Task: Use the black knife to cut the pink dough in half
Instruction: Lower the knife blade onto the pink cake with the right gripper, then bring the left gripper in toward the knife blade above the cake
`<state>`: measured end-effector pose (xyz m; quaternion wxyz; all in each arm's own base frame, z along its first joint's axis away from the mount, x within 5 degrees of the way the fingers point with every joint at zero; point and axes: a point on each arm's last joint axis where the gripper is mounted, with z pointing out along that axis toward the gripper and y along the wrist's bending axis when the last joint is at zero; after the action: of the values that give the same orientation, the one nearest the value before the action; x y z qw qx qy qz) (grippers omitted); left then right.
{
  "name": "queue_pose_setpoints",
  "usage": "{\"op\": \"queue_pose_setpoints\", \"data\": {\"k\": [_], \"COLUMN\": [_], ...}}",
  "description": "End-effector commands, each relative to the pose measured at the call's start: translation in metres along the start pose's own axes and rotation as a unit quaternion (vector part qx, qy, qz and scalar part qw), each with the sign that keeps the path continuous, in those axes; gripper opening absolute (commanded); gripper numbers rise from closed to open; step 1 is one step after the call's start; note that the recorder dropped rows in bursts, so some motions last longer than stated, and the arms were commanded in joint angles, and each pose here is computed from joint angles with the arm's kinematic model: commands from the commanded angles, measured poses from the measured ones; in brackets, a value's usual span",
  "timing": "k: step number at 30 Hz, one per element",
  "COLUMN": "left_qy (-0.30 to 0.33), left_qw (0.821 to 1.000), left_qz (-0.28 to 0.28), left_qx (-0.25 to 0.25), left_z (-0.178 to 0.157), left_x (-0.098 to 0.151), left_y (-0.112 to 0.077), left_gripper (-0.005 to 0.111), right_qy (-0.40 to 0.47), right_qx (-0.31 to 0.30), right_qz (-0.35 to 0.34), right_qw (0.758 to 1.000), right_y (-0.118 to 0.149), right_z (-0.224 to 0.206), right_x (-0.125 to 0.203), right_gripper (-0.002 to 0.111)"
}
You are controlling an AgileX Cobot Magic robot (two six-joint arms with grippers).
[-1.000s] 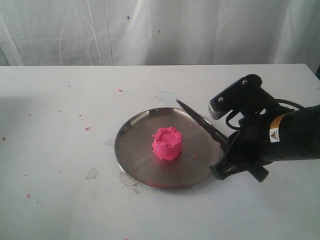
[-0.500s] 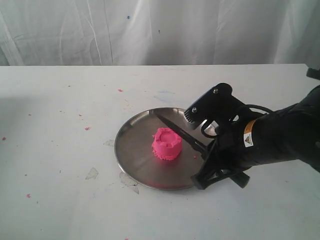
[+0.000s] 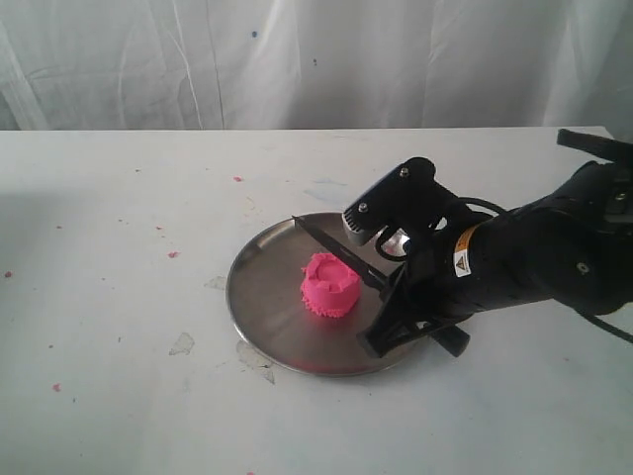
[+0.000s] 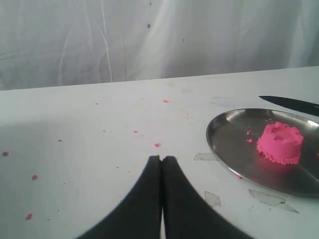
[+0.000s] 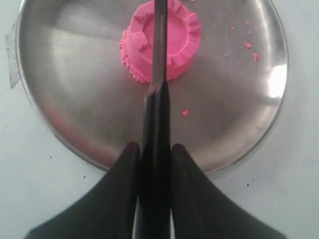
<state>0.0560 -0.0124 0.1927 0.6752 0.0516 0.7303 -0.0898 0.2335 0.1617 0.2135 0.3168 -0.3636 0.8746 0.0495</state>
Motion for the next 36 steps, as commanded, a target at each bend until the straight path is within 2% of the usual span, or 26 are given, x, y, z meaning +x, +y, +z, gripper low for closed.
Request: {"op": "queue_pose_setpoints", "data": {"k": [1,5,7,10,11,12,15,19,21,22,25,27,29,31,33,34,36], "left_qy": [-0.004,-0.036,-0.058,-0.067,-0.067,-0.064,-0.058,-0.053,-0.025,-0.016,0.007,0.060,0.137,0.232,0.306,0.339,0.356], "left_qw": [1.000,0.999,0.995,0.975,0.968,0.967,0.973,0.972,0.977,0.980,0.984,0.984,0.982,0.966,0.945,0.929,0.912], "left_qz": [-0.003,-0.028,-0.080,-0.211,-0.241,-0.246,-0.223,-0.228,-0.208,-0.187,-0.141,-0.095,-0.057,-0.065,-0.068,-0.074,-0.056], "left_qx": [0.003,0.000,0.000,0.008,0.010,0.010,0.011,0.014,0.034,0.061,0.110,0.137,0.118,0.090,0.096,0.125,0.195], "left_z": [0.000,0.000,-0.001,-0.001,-0.001,-0.001,-0.005,-0.015,-0.010,-0.001,0.017,0.034,0.052,0.063,0.064,0.061,0.055], "left_x": [0.000,-0.006,-0.010,-0.012,-0.012,-0.011,-0.028,-0.072,-0.093,-0.108,-0.131,-0.138,-0.132,-0.117,-0.107,-0.102,-0.100], "left_y": [0.000,0.001,0.001,0.001,0.001,0.001,0.000,-0.001,-0.005,-0.011,-0.026,-0.040,-0.046,-0.049,-0.054,-0.060,-0.071], "left_gripper": [0.000,0.000,0.000,0.000,0.000,0.000,0.000,0.000,0.000,0.000,0.000,0.000,0.000,0.000,0.000,0.000,0.000], "right_qy": [-0.010,-0.012,-0.015,-0.020,-0.020,-0.020,-0.015,-0.006,-0.007,-0.007,-0.008,-0.008,-0.008,-0.008,-0.006,-0.007,-0.007], "right_qx": [0.000,0.001,0.001,0.001,0.001,0.001,0.001,-0.001,-0.001,-0.001,-0.001,-0.001,-0.001,-0.001,-0.001,-0.001,-0.001], "right_qz": [-0.005,-0.005,-0.005,-0.005,-0.005,-0.005,-0.005,-0.005,-0.005,-0.005,-0.005,-0.005,-0.005,-0.005,-0.005,-0.005,-0.005], "right_qw": [1.000,1.000,1.000,1.000,1.000,1.000,1.000,1.000,1.000,1.000,1.000,1.000,1.000,1.000,1.000,1.000,1.000], "right_y": [0.000,0.000,-0.001,-0.001,-0.001,-0.001,-0.001,0.000,0.000,0.000,0.000,0.000,0.000,0.000,0.000,0.000,0.000], "right_z": [0.001,0.000,0.000,0.000,0.000,0.000,0.002,0.006,0.007,0.007,0.007,0.007,0.007,0.007,0.007,0.007,0.007], "right_x": [-0.004,-0.006,-0.007,-0.008,-0.008,-0.008,-0.008,-0.006,-0.006,-0.006,-0.006,-0.006,-0.006,-0.006,-0.006,-0.006,-0.006], "right_gripper": [0.000,0.000,0.000,0.000,0.000,0.000,0.000,0.000,0.000,0.000,0.000,0.000,0.000,0.000,0.000,0.000,0.000]}}
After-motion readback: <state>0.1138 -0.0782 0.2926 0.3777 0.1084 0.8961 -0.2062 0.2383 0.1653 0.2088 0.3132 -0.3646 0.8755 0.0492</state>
